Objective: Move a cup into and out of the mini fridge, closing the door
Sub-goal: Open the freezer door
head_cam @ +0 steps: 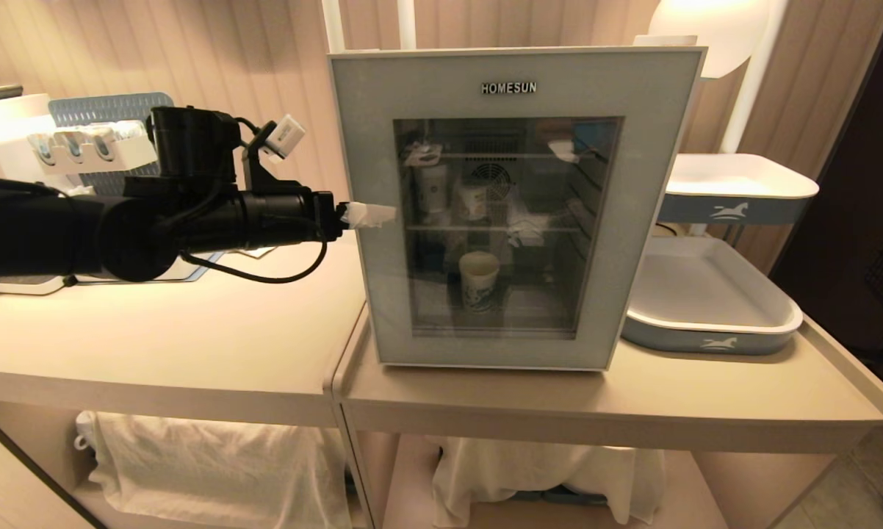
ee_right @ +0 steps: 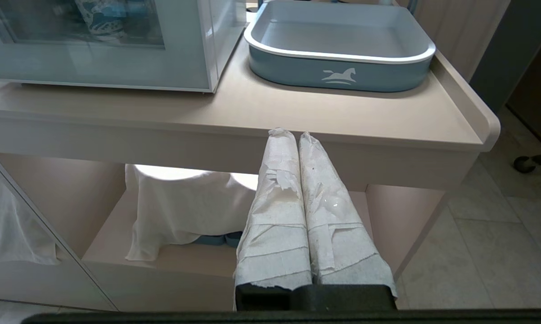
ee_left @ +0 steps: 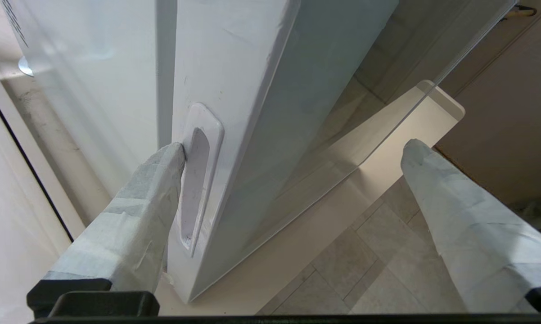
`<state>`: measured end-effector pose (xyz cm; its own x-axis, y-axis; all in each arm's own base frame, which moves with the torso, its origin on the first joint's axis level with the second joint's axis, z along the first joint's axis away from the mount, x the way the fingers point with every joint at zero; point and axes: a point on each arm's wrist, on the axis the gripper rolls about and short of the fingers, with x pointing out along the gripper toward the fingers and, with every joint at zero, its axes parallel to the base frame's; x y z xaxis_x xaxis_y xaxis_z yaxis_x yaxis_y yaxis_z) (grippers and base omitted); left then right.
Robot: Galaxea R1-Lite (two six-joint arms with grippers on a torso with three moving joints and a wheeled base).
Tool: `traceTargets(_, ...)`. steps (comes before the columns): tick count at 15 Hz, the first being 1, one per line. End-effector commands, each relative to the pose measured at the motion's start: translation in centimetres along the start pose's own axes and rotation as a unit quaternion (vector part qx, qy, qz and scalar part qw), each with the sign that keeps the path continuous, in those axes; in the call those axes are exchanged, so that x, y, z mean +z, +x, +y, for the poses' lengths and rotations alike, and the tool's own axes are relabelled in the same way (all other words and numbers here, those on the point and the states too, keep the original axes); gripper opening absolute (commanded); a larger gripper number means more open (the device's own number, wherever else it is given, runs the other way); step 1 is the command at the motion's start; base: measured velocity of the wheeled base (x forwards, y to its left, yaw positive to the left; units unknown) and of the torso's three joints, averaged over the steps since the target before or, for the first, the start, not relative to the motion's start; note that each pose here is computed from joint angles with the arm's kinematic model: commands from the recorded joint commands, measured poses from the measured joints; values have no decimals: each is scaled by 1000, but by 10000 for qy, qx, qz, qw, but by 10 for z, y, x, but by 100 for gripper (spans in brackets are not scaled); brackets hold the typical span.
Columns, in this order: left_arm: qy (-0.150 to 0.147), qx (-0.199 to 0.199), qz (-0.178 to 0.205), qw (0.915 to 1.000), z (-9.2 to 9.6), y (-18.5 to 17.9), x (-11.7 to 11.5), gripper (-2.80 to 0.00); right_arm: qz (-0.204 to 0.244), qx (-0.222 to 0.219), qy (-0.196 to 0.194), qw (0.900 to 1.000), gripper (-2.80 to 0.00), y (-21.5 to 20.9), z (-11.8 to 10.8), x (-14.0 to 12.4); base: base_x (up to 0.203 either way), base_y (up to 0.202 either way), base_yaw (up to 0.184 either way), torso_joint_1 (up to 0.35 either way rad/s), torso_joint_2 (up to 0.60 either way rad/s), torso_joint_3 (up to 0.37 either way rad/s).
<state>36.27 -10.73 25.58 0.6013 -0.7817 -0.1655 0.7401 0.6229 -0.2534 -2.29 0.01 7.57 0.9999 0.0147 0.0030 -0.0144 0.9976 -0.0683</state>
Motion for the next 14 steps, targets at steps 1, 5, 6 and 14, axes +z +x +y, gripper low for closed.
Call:
traceTargets(1, -61, -21, -11, 10000, -4, 0, 1, 0, -2, 3, -4, 10000, -280, 0, 0, 0, 0, 0, 0, 0, 0, 0)
traceTargets(5, -103, 36, -9, 9999, -10, 0, 0, 0, -1, 3, -4, 10000, -280, 0, 0, 0, 0, 0, 0, 0, 0, 0)
traceTargets(6, -98, 44, -13, 9999, -11, 0, 1, 0, 7, 4, -4, 10000, -280, 0, 0, 0, 0, 0, 0, 0, 0, 0)
traceTargets(14, -143, 71, 38, 9999, -17, -7, -3, 0, -1, 3, -4, 10000, -280, 0, 0, 0, 0, 0, 0, 0, 0, 0)
